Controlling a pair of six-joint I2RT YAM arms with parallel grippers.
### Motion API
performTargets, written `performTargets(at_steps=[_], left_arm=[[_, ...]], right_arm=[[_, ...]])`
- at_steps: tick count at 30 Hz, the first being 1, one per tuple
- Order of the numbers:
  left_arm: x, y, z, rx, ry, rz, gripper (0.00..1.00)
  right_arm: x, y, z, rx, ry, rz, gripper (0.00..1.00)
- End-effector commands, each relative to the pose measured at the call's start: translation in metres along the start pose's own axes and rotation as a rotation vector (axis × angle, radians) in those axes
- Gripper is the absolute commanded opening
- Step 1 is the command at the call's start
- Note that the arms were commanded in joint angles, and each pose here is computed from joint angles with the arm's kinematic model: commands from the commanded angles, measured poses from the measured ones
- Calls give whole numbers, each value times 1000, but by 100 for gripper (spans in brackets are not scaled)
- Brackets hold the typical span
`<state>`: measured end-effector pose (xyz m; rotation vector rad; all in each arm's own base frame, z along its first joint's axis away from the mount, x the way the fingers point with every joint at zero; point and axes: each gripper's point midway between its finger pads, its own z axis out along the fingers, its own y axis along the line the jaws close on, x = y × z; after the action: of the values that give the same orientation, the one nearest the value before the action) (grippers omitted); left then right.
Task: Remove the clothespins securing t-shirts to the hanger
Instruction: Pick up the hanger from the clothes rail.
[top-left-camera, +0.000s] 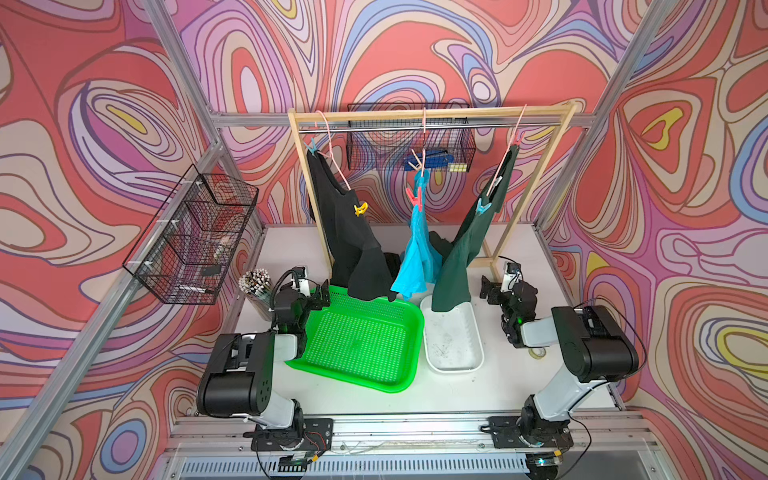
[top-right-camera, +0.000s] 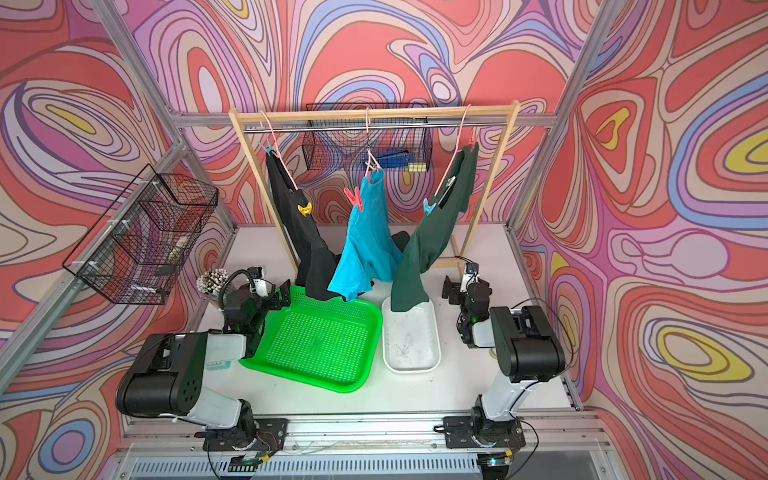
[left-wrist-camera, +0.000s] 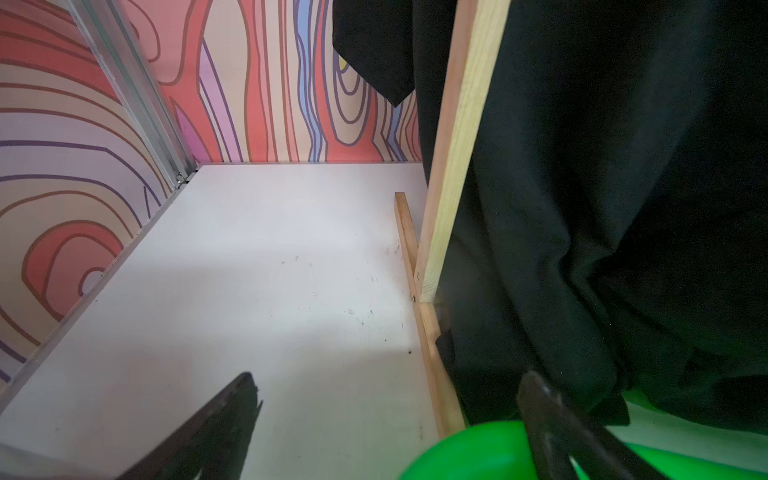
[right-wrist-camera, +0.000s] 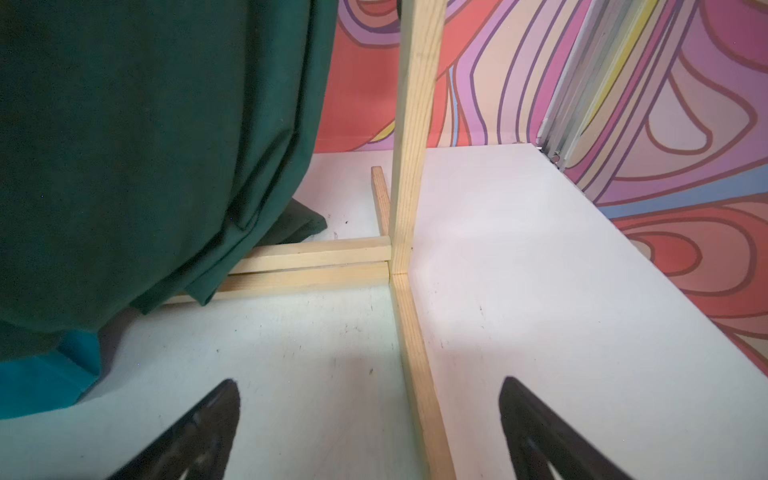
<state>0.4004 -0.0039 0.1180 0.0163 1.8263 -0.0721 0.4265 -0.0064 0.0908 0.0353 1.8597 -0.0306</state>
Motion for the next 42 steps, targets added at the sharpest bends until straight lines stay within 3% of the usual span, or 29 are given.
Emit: performTargets(at_steps=[1, 42], left_arm=[[30, 2, 0, -7, 109, 1, 100], [30, 4, -1, -2, 108, -11, 100]], right_arm=[[-4, 0, 0, 6, -7, 0, 98], [-5, 1, 0, 3, -9, 0, 98]])
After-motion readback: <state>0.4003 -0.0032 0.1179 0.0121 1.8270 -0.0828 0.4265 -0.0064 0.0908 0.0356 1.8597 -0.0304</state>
